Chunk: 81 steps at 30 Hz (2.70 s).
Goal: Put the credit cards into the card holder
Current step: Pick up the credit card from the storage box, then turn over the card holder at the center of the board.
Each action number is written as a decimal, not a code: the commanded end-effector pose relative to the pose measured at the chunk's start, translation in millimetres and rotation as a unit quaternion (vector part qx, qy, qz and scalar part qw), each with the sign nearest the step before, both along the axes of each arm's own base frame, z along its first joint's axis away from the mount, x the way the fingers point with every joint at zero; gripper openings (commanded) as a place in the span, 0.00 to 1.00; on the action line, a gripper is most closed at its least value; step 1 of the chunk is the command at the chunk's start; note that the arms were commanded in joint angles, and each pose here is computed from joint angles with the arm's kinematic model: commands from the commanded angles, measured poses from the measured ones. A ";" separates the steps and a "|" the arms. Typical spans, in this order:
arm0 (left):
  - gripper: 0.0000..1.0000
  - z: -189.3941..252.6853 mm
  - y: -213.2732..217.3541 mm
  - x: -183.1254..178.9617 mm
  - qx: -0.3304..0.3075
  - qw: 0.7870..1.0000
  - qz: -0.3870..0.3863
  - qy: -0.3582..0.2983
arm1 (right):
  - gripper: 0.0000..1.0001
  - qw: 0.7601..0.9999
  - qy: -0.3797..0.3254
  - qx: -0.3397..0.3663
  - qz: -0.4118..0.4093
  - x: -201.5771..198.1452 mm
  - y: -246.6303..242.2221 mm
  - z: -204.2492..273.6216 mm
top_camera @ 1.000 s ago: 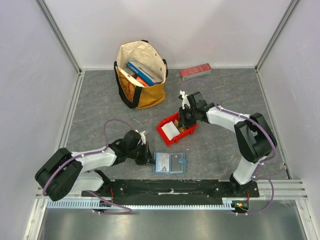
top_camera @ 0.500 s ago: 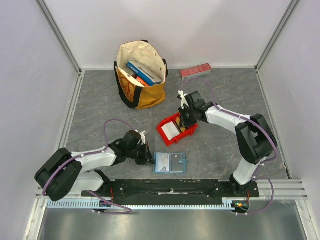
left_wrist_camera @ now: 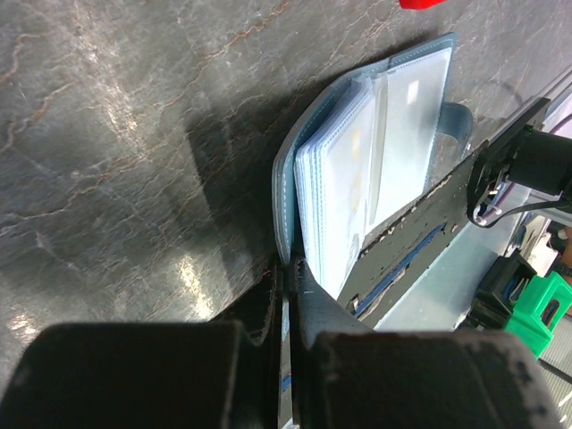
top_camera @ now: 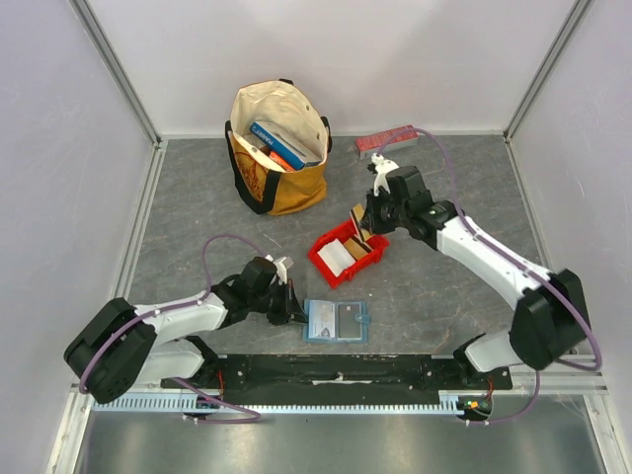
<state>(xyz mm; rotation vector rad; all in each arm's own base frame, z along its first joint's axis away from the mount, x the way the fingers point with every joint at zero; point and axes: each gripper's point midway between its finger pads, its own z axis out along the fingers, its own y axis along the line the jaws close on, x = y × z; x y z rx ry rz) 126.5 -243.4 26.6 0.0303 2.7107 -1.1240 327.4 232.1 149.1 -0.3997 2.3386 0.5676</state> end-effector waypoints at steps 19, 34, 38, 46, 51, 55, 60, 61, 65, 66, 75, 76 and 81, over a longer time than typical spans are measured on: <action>0.02 23.7 -2.1 -7.5 -0.052 0.998 0.007 -0.017 | 0.00 0.971 -0.055 0.180 -0.148 -186.0 121.9 -0.5; 0.02 20.2 0.2 -8.2 -0.048 0.999 0.009 -0.017 | 0.00 0.976 -0.073 0.130 -0.159 -187.9 127.7 -29.0; 0.02 21.2 -0.2 -8.1 -0.050 0.999 0.008 -0.019 | 0.00 0.979 -0.071 0.116 -0.152 -189.4 130.8 -37.5; 0.02 20.5 1.0 -9.1 -0.050 0.999 0.009 -0.019 | 0.00 0.981 -0.073 0.094 -0.151 -188.8 130.4 -47.3; 0.02 20.3 1.2 -9.3 -0.050 0.999 0.009 -0.019 | 0.00 0.983 -0.074 0.069 -0.151 -188.9 127.4 -56.4; 0.02 20.9 0.9 -9.0 -0.050 0.999 0.009 -0.019 | 0.00 0.984 -0.080 0.059 -0.151 -187.7 125.2 -54.6; 0.02 17.9 2.3 -10.1 -0.046 0.999 0.010 -0.018 | 0.00 0.983 -0.083 0.066 -0.147 -187.6 123.8 -46.4; 0.02 18.2 2.4 -9.4 -0.047 0.999 0.011 -0.019 | 0.00 0.983 -0.083 0.067 -0.147 -187.7 122.6 -45.1; 0.02 17.3 2.8 -10.3 -0.045 0.999 0.010 -0.019 | 0.00 0.984 -0.080 0.075 -0.143 -189.3 122.4 -40.9; 0.02 16.9 3.2 -9.8 -0.044 0.999 0.011 -0.018 | 0.00 0.984 -0.079 0.081 -0.141 -189.5 124.0 -38.4; 0.02 17.5 2.5 -9.2 -0.045 0.999 0.010 -0.019 | 0.00 0.985 -0.079 0.086 -0.131 -190.4 132.1 -40.8; 0.02 17.6 2.6 -9.3 -0.045 0.999 0.010 -0.019 | 0.00 0.985 -0.081 0.083 -0.131 -190.0 131.7 -42.1; 0.02 18.0 1.9 -8.9 -0.045 0.999 0.009 -0.019 | 0.00 0.985 -0.084 0.061 -0.138 -187.9 127.8 -51.0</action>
